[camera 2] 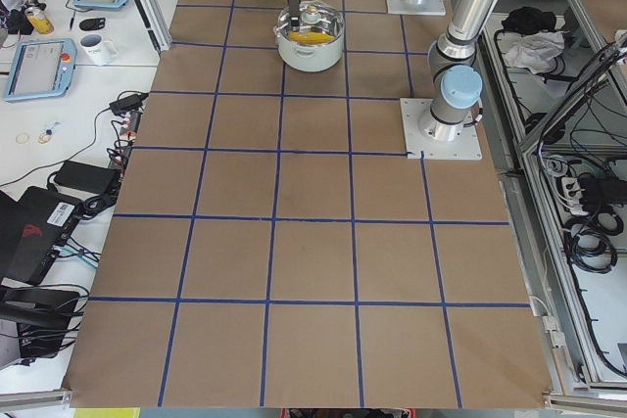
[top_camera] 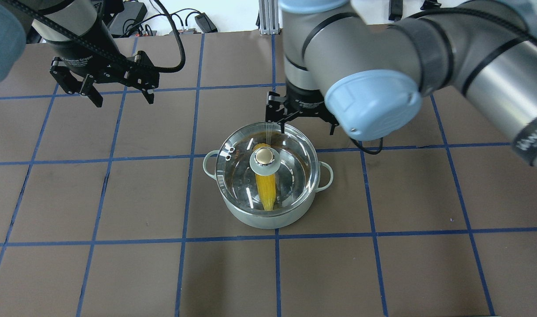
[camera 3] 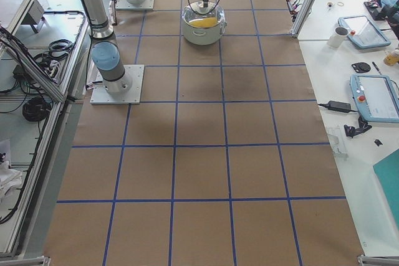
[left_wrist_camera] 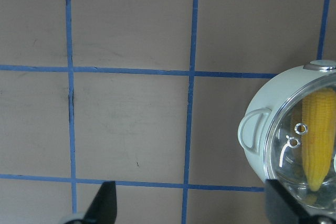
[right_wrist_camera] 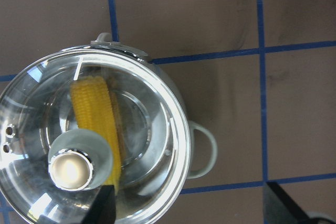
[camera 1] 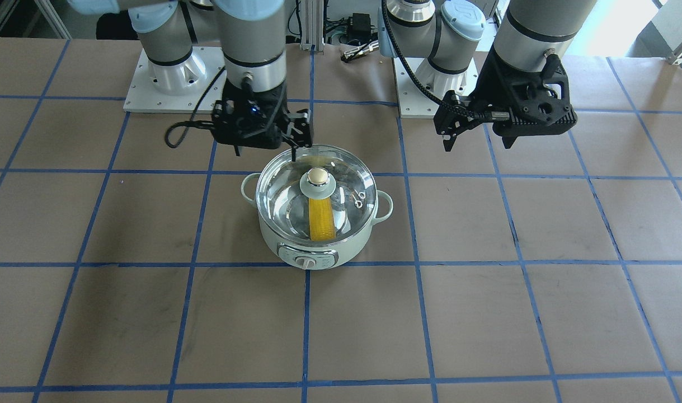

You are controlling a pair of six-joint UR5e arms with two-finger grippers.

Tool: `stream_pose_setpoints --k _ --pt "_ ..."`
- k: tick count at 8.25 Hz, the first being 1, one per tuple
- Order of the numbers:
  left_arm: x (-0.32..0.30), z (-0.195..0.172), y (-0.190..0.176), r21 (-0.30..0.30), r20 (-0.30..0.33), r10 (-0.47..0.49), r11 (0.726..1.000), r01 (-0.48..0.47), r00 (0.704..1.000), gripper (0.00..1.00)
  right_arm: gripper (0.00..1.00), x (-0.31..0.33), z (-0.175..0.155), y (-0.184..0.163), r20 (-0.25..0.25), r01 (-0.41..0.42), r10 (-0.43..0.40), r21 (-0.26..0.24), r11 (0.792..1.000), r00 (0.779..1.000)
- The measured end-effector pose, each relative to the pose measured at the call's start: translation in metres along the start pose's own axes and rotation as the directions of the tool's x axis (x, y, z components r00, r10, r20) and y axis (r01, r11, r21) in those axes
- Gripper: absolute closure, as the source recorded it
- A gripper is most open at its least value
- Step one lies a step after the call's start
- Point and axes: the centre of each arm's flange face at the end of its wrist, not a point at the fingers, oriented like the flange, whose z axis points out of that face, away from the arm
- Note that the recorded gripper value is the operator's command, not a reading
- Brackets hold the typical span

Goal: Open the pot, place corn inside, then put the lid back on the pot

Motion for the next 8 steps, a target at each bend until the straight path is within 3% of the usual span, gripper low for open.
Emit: stream_pose_setpoints --k 3,8 --pt "0.000 0.000 0.000 0.000 0.000 0.002 1.000 -0.002 1.000 0.00 0.00 0.110 -0.065 0.006 -0.001 0.051 -0.051 0.013 0.999 0.999" --pt "0.000 0.000 0.000 -0.001 0.003 0.003 1.000 -0.003 1.000 0.00 0.00 0.130 -0.077 0.025 0.000 0.058 -0.058 -0.030 0.998 0.998"
